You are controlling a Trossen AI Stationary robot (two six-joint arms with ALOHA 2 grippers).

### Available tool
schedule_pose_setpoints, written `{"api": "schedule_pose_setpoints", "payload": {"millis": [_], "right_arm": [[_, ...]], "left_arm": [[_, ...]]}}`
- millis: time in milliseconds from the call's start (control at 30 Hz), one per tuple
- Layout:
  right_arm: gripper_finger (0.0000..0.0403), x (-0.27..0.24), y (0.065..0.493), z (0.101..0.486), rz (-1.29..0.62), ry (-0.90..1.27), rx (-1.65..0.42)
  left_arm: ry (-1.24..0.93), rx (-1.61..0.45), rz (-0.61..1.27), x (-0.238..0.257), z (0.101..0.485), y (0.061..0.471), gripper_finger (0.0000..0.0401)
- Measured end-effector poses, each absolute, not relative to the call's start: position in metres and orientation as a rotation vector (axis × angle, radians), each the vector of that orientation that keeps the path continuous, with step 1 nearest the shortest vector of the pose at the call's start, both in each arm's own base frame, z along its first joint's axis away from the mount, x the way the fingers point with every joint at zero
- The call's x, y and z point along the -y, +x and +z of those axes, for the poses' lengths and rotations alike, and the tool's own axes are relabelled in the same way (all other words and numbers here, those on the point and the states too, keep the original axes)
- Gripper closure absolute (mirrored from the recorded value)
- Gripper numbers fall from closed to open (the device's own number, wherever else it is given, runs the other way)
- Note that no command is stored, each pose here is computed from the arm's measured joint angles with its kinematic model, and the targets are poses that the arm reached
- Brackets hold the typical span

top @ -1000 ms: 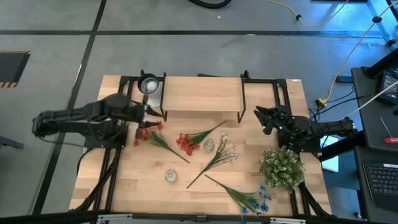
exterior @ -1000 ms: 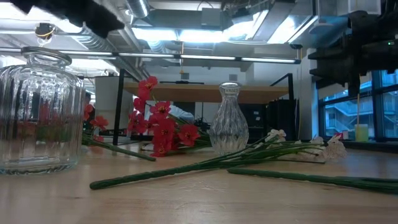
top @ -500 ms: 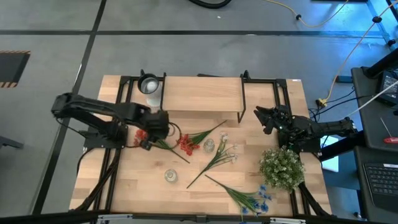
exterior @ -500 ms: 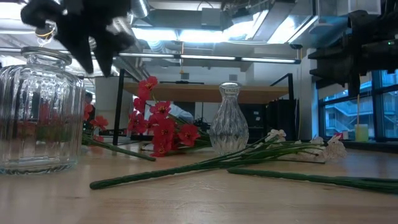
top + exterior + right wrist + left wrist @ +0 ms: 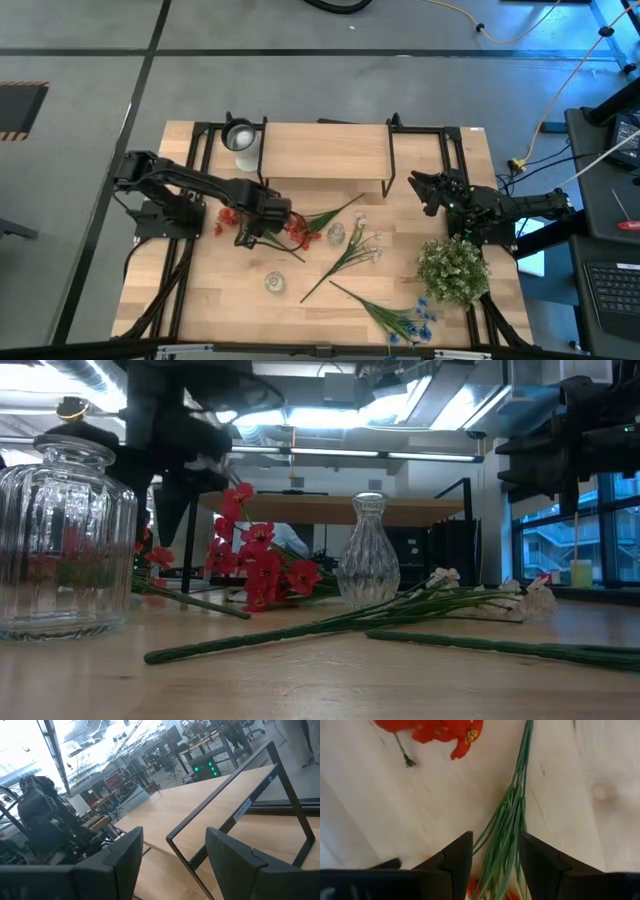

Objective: Pick and place flowers into a vace then onto a shelf
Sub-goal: Put the left orange flowers into the left transparent vase

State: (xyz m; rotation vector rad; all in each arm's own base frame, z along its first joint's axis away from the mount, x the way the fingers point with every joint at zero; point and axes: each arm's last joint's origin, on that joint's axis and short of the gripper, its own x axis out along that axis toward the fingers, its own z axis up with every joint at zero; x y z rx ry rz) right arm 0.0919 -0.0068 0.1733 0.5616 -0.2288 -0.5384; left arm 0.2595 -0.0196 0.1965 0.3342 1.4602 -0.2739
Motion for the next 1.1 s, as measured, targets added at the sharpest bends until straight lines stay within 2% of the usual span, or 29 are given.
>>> {"api": "schedule_pose_setpoints", "payload": {"millis": [300,433,767,933,1100], "right_arm": [[0.0186,0.007,0.092,0.173,-0.538,0.560,0.228],[0.0186,0.007,0.092,0.173,-0.538,0.560,0.228],[0.0186,0.007,0.092,0.173,-0.538,0.557,0.228],[0.0186,0.007,0.092,0.173,-0.538,0.556,0.227],[0.0186,0.007,0.092,0.173,-0.538,0.556,0.227]], "left_arm": [[0.320,-1.552,-0.283,0.022,0.171,0.268,0.0250],[0.291,-1.594,-0.345,0.028,0.158,0.271,0.0250],[0.277,-1.703,-0.307,0.037,0.130,0.277,0.0252],[0.276,-1.710,-0.263,0.038,0.129,0.277,0.0281],[0.308,-1.710,-0.241,0.040,0.129,0.276,0.0344]]}}
